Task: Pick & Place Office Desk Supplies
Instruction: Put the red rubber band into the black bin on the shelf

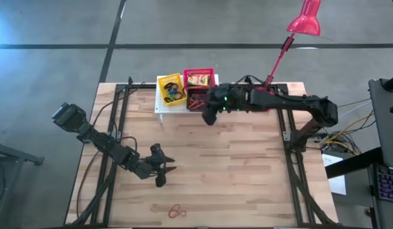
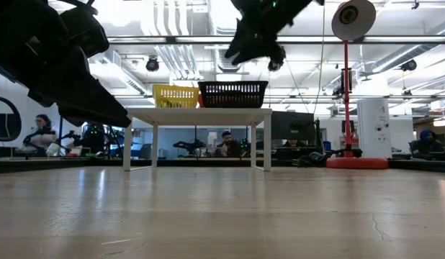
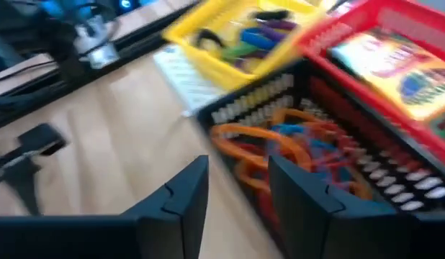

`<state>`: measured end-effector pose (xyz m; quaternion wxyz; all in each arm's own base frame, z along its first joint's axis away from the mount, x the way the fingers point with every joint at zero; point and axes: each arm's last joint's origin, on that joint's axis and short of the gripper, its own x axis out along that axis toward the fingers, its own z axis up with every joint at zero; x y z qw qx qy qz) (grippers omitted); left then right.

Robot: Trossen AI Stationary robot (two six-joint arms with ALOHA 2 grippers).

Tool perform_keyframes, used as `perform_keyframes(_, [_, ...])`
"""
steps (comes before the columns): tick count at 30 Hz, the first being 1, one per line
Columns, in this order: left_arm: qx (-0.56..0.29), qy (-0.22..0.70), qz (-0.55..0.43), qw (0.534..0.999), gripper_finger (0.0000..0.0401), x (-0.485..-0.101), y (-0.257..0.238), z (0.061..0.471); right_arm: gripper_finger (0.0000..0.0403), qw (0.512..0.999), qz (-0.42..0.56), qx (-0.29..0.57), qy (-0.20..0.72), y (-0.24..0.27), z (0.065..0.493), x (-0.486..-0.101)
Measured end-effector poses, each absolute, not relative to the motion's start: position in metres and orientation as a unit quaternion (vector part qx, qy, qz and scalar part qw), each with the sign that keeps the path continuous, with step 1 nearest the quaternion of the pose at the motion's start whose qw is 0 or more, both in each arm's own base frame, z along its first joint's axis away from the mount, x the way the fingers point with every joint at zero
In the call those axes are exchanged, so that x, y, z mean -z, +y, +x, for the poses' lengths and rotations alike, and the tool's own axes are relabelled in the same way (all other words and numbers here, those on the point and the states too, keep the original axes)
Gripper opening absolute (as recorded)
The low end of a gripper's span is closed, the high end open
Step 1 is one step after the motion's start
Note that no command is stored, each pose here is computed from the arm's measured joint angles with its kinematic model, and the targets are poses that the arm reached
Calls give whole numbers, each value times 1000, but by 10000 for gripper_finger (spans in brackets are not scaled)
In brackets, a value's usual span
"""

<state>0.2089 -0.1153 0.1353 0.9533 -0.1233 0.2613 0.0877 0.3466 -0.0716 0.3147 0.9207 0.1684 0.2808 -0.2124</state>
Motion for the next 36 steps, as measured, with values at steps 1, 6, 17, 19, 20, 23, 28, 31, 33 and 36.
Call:
perform_keyframes(1, [-88, 261, -123, 953, 162, -135, -115, 209, 142, 924, 160, 204, 280, -62, 347, -317])
perform_keyframes(6, [-88, 261, -124, 953, 162, -135, -115, 209, 132, 938, 114, 150, 290, 2, 352, -314])
perform_keyframes(17, [-87, 258, -128, 954, 162, -136, -116, 209, 113, 936, -1, 98, 337, 164, 343, -237])
perform_keyframes(19, [-87, 258, -129, 954, 162, -136, -116, 209, 111, 939, -4, 83, 334, 186, 346, -216])
perform_keyframes(20, [-87, 258, -128, 954, 162, -136, -116, 209, 110, 939, -7, 75, 334, 195, 348, -205])
perform_keyframes(23, [-84, 257, -130, 954, 162, -136, -116, 209, 107, 948, 3, 52, 312, 219, 358, -175])
perform_keyframes(28, [-57, 248, -152, 955, 162, -140, -121, 210, 104, 956, -9, -42, 290, 237, 381, -136])
perform_keyframes(31, [-32, 231, -177, 956, 162, -144, -129, 209, 110, 947, -9, -127, 295, 240, 397, -132])
perform_keyframes(33, [-15, 216, -186, 958, 160, -148, -135, 208, 120, 936, -5, -179, 302, 240, 406, -134])
perform_keyframes(36, [0, 190, -200, 961, 157, -153, -143, 205, 143, 923, -15, -225, 312, 240, 417, -134])
